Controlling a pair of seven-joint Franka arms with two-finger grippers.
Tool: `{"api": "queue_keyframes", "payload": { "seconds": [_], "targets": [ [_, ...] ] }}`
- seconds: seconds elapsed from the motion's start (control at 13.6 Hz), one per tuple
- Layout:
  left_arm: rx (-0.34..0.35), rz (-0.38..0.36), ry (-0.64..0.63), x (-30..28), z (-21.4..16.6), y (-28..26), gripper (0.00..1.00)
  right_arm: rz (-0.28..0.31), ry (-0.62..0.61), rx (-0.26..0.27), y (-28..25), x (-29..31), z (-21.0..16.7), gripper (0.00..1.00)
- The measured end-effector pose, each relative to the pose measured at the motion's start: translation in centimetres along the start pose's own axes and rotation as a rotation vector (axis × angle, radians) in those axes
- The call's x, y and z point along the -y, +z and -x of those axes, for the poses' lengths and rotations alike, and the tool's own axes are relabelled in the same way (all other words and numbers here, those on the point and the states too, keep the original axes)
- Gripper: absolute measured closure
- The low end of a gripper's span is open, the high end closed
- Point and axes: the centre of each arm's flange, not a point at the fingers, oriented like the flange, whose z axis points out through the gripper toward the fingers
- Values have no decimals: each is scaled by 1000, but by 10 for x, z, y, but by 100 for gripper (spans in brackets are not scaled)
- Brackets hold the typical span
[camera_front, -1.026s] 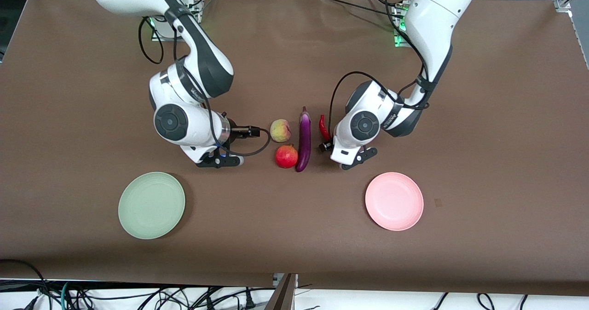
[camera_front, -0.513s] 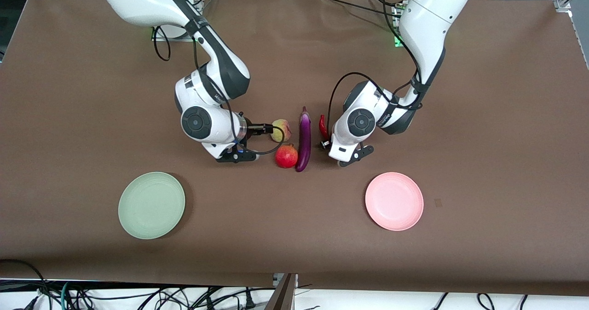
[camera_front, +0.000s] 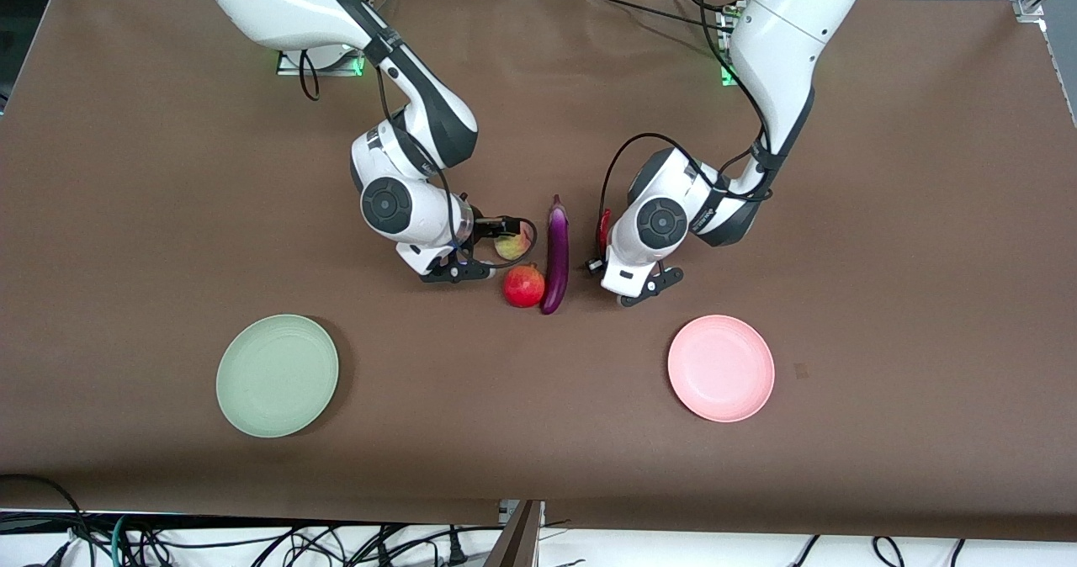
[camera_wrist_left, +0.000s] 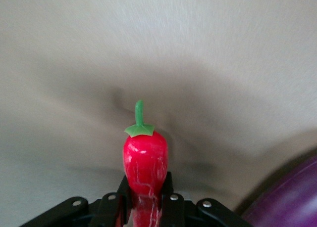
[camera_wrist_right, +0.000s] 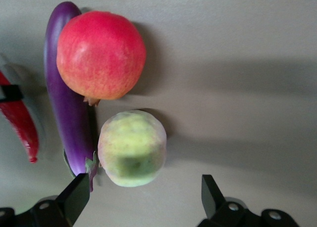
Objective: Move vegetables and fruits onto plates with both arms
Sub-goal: 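Carry the red chili onto the pink plate with the left gripper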
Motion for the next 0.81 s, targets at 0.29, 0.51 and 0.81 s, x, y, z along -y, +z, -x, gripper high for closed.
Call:
{"api": "queue_keyframes", "payload": {
  "seconds": [0.29, 0.51, 0.81],
  "targets": [
    [-20, 17, 109, 48, -69, -105, 74, -13, 0, -32, 21, 13, 4, 0],
    [-75, 58, 299, 94, -132, -149, 74, -19, 0, -45, 37, 18, 5, 0],
    [-147, 12, 508, 99, -189, -140, 74, -18, -3, -41, 51, 20, 7, 0]
  ]
}}
